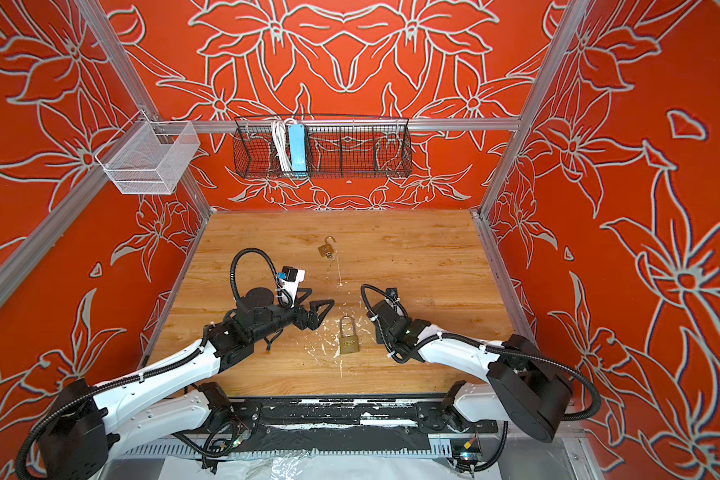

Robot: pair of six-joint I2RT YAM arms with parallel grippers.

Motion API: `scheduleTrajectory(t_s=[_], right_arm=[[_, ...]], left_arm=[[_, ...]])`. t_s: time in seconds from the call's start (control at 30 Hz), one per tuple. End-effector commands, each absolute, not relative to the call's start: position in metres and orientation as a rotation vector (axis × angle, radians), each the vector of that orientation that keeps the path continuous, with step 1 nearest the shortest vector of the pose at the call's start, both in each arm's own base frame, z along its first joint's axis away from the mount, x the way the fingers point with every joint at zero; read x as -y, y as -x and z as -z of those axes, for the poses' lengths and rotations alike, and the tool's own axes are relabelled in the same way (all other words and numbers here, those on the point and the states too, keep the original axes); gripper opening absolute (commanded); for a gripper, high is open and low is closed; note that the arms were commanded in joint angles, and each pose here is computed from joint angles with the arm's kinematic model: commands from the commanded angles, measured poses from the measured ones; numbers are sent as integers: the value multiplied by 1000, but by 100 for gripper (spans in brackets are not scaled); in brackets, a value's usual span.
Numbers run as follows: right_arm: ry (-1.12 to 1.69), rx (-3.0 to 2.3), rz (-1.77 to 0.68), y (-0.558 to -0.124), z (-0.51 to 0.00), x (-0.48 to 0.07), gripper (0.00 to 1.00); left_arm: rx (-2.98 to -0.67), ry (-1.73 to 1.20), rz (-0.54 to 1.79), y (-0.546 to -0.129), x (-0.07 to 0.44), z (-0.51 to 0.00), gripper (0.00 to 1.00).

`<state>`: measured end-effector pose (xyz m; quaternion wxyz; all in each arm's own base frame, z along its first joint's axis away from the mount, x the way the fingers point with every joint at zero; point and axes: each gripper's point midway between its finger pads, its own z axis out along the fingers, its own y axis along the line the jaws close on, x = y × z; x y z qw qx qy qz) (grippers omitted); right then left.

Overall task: Unlock with the key
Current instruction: 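Lower the right gripper onto the key ring and close it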

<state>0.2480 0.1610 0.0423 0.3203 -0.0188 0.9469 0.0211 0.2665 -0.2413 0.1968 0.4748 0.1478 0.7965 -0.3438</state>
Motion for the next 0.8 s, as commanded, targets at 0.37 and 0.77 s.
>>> scheduleTrajectory(t_s=[0.37,0.77], right_arm=[[7,-2526,244,-237,-31,-150,47],[-23,-2530,227,-227,-26,-142,31]], left_arm=[[-1943,-366,836,-270,243,-199,97],[-1953,-364,826,-271,243,-196,97]])
